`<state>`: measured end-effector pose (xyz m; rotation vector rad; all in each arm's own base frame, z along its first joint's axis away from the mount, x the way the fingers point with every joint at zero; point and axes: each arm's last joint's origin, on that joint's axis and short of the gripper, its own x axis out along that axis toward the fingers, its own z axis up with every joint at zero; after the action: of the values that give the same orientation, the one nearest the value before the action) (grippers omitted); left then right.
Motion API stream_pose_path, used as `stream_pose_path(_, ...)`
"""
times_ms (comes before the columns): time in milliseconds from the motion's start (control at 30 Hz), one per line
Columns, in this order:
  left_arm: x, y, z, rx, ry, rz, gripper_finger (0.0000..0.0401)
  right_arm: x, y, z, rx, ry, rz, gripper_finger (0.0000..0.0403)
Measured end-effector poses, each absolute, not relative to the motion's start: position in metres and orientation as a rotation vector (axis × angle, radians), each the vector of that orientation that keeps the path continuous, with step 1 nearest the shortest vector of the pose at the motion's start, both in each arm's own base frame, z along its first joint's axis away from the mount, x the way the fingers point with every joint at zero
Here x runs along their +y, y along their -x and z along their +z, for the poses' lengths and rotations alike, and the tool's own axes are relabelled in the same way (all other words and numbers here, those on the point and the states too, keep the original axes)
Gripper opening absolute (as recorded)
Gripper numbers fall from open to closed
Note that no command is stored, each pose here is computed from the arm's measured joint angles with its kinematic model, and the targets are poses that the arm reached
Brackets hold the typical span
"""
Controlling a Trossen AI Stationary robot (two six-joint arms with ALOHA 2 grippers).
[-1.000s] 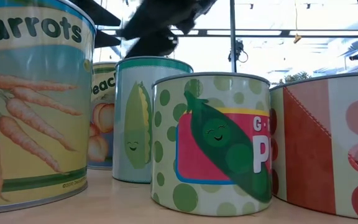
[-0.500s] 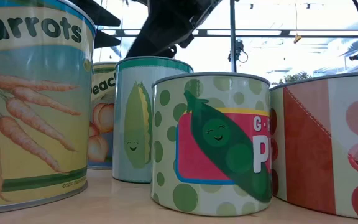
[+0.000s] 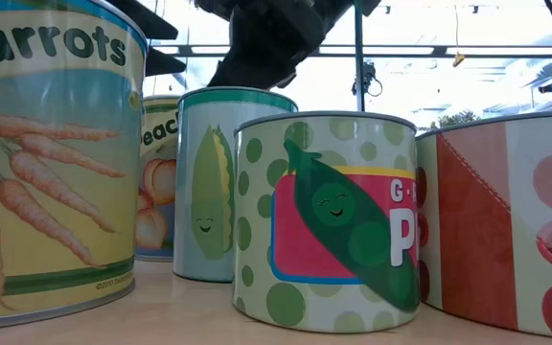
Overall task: Pick and place cans onto a shelf
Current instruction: Put the canned peaches on the shelf
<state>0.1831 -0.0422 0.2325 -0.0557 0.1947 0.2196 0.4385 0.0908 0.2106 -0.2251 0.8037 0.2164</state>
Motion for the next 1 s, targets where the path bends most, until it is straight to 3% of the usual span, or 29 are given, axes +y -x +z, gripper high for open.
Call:
stream_pose_path(567, -0.042, -0.183, 0.232, 0.195, 0.055, 0.222, 0.0396, 0.07, -0.44, 0.211, 0.832, 0.292, 0.047, 0.0359)
stream_pose_path(1000, -0.042, -0.183, 0.233, 0.194, 0.056, 0.222, 0.0396, 0.085, -0.435, 0.208, 0.858, 0.301, 0.131, 0.0359)
